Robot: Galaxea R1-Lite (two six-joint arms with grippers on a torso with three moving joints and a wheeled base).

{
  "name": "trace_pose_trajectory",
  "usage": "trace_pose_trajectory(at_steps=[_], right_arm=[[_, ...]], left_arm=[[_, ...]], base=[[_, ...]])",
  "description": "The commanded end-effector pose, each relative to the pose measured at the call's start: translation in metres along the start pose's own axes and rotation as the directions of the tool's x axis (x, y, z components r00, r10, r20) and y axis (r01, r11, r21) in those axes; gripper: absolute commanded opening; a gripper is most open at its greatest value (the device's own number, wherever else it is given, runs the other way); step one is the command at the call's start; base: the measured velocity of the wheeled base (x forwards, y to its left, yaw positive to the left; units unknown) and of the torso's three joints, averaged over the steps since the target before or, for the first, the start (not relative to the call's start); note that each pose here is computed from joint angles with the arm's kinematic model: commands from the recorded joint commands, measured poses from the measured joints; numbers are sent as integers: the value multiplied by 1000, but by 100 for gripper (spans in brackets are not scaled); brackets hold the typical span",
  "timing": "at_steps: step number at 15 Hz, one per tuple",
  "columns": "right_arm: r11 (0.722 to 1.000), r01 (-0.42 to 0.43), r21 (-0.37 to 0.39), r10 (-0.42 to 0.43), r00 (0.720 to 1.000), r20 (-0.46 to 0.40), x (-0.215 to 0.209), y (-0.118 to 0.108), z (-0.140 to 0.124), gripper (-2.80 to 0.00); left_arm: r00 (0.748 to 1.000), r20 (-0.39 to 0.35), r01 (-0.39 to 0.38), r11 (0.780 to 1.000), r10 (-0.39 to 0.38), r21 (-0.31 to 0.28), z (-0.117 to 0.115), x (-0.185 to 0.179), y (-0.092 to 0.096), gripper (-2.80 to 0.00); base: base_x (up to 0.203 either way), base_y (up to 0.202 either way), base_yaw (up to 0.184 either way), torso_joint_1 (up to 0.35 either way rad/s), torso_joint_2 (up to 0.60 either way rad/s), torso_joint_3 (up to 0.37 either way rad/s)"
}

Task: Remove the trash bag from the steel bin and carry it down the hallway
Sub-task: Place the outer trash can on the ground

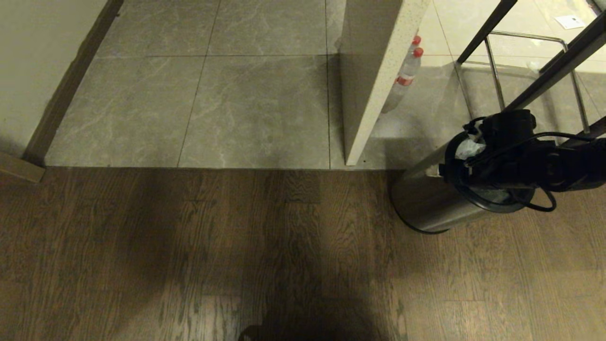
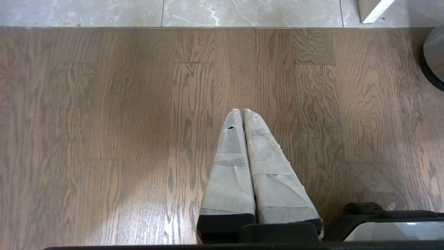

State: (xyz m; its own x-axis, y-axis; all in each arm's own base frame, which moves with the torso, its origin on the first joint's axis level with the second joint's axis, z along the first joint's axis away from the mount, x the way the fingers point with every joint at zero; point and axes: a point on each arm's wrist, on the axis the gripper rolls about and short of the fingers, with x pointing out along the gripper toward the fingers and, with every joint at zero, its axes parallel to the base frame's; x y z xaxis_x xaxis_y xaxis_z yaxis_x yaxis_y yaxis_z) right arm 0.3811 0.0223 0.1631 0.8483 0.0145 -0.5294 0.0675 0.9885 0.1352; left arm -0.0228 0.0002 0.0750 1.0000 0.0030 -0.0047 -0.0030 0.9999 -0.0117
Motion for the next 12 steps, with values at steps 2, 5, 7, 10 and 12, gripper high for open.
trace_pose_trajectory(at_steps=[2, 5, 7, 10, 12], right_arm=[[1000, -8, -4, 8, 1000, 5, 26, 3, -11, -103], [1000, -8, -4, 8, 1000, 5, 26, 3, -11, -280], [1000, -8, -4, 8, 1000, 5, 26, 3, -11, -280], [1000, -8, -4, 8, 1000, 5, 26, 3, -11, -280], [1000, -8, -4, 8, 1000, 5, 26, 3, -11, -280]], left_arm=[[1000, 0, 0, 1000, 0, 0, 0, 0, 0, -280], [1000, 0, 0, 1000, 0, 0, 0, 0, 0, -280], [1000, 0, 0, 1000, 0, 0, 0, 0, 0, -280], [1000, 0, 0, 1000, 0, 0, 0, 0, 0, -280], [1000, 0, 0, 1000, 0, 0, 0, 0, 0, -280]], base=[[0, 0, 0, 0, 0, 0], [0, 0, 0, 0, 0, 0], [0, 0, 0, 0, 0, 0], [0, 0, 0, 0, 0, 0], [0, 0, 0, 0, 0, 0]])
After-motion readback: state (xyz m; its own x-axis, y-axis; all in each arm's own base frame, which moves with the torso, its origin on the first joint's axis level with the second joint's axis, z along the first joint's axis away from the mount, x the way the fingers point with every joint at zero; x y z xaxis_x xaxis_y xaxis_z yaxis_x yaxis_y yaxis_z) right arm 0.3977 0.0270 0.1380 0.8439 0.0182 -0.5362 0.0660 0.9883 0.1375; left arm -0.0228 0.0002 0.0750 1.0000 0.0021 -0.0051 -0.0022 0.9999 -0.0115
